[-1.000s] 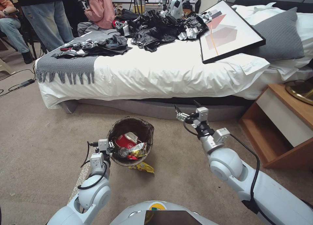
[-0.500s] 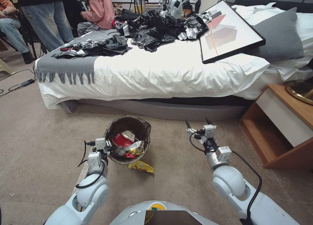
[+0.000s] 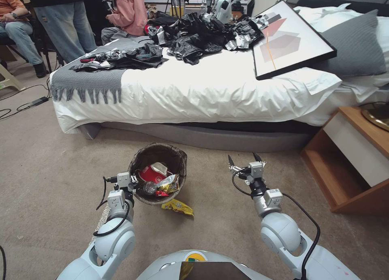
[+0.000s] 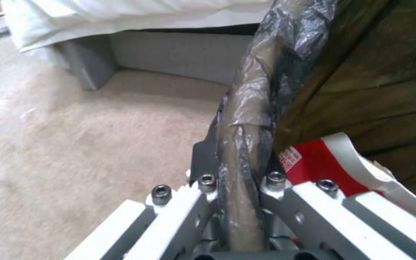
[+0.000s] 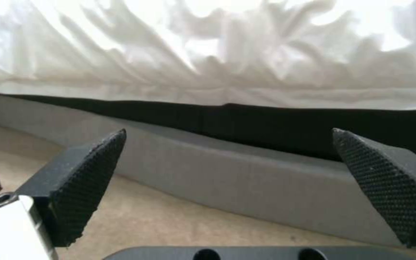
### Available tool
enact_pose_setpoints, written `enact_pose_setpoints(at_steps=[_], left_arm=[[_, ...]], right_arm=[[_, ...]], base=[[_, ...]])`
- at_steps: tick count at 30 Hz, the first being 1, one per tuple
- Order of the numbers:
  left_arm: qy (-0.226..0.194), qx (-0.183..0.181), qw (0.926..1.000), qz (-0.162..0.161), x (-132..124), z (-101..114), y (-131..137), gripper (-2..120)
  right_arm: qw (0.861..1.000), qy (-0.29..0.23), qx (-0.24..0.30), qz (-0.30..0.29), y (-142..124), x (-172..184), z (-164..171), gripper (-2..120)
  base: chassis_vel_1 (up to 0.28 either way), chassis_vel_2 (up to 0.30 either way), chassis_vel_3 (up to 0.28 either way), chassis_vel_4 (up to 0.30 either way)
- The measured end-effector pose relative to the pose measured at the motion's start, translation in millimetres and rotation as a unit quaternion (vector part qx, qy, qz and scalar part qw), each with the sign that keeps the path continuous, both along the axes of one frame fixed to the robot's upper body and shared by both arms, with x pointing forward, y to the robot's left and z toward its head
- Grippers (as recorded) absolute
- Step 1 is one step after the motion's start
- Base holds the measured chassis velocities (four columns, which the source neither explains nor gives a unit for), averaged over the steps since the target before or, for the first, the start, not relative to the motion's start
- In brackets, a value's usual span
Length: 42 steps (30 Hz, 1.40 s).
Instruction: Pick up the trash bin, then pick up the garbage from the floor and place it into the trash bin.
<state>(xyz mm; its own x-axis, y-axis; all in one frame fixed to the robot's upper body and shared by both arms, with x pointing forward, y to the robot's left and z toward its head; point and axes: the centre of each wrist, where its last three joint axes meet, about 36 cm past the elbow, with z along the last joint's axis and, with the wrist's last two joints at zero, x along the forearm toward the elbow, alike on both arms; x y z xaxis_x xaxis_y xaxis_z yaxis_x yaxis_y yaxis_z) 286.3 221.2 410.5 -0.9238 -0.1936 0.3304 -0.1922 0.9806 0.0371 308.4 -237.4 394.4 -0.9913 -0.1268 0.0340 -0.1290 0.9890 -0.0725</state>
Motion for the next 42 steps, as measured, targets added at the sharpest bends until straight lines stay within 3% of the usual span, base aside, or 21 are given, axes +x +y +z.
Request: enact_pose_setpoints(at_steps=[42], left_arm=[[-0.001, 0.007, 1.0, -0.001, 0, -3, -2, 0]], right_arm=[[0.999, 0.037, -0.006, 0.017, 3, 10, -11, 100]], base=[[0.077, 0.076, 0.073, 0.073]])
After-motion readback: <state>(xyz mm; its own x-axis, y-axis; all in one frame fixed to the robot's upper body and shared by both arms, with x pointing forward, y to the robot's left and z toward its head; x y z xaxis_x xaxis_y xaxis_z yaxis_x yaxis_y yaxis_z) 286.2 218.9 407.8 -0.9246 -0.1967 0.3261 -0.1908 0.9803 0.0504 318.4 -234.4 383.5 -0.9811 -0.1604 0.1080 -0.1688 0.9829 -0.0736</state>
